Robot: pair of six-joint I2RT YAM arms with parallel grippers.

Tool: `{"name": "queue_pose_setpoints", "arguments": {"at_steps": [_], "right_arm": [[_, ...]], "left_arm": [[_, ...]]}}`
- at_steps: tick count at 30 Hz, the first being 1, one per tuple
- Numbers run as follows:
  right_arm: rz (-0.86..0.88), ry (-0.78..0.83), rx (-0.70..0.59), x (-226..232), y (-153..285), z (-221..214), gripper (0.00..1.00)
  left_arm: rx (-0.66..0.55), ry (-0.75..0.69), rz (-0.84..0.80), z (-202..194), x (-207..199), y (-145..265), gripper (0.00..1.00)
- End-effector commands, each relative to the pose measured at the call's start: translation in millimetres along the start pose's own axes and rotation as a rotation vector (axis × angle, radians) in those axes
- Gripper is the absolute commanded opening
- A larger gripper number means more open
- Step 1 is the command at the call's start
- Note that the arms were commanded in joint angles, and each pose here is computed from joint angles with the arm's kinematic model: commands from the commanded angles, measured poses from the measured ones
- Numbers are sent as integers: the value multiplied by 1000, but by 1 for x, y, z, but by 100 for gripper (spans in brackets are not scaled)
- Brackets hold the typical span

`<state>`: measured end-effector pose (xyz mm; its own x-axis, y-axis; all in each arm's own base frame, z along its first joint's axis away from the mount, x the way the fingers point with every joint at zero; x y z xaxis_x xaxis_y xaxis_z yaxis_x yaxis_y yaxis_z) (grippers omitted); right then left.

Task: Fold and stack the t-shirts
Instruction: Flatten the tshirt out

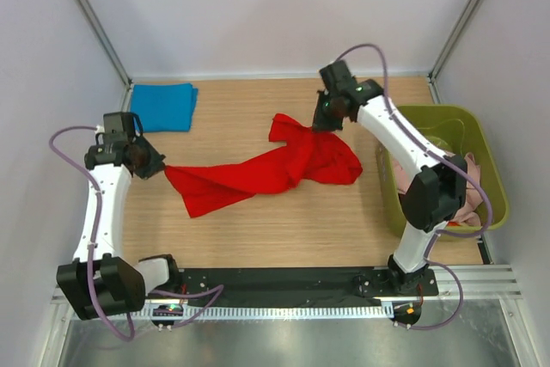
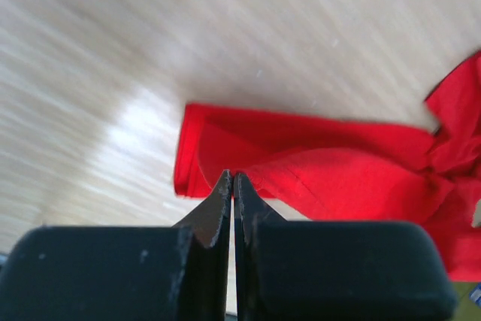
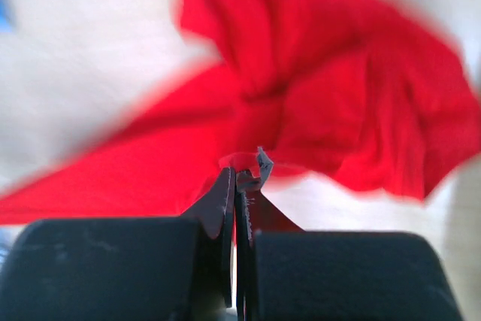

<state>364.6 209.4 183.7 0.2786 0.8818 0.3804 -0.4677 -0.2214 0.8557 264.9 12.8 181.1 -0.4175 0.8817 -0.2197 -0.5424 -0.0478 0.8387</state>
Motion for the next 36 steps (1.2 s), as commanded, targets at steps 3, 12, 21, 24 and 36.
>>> {"name": "queue_pose_setpoints", "arguments": {"at_steps": [3,12,21,24,36], "right_arm": [[349,-161,-309,72,78,121,1],[612,-230,-619,108,186,217,1],[719,-204,-877,107,290,237,1],[774,-196,-935,107,322,234,1],[1054,-115,-1179,75,494,158,1]], "left_arm": [[-230,13,38,80,-9,20,0],[-506,70,37,192,-32,70,0],[-728,59,-21,253,-52,153,0],[-812,0,-94,261,-65,182,0],[-1296,-55,-189,215,-53,381,0]]}}
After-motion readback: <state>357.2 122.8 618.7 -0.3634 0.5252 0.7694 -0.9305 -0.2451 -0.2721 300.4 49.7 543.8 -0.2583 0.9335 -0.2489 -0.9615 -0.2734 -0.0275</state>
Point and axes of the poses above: each gripper's point midway between its finger pads, its own y axis back along the fingers, its own x axis along the line the jaws close on, z = x × y, the point moved 1 cm from there along y, back along the fingers, and after that the axes turned 14 degrees about -y, right-handed, at the moved point
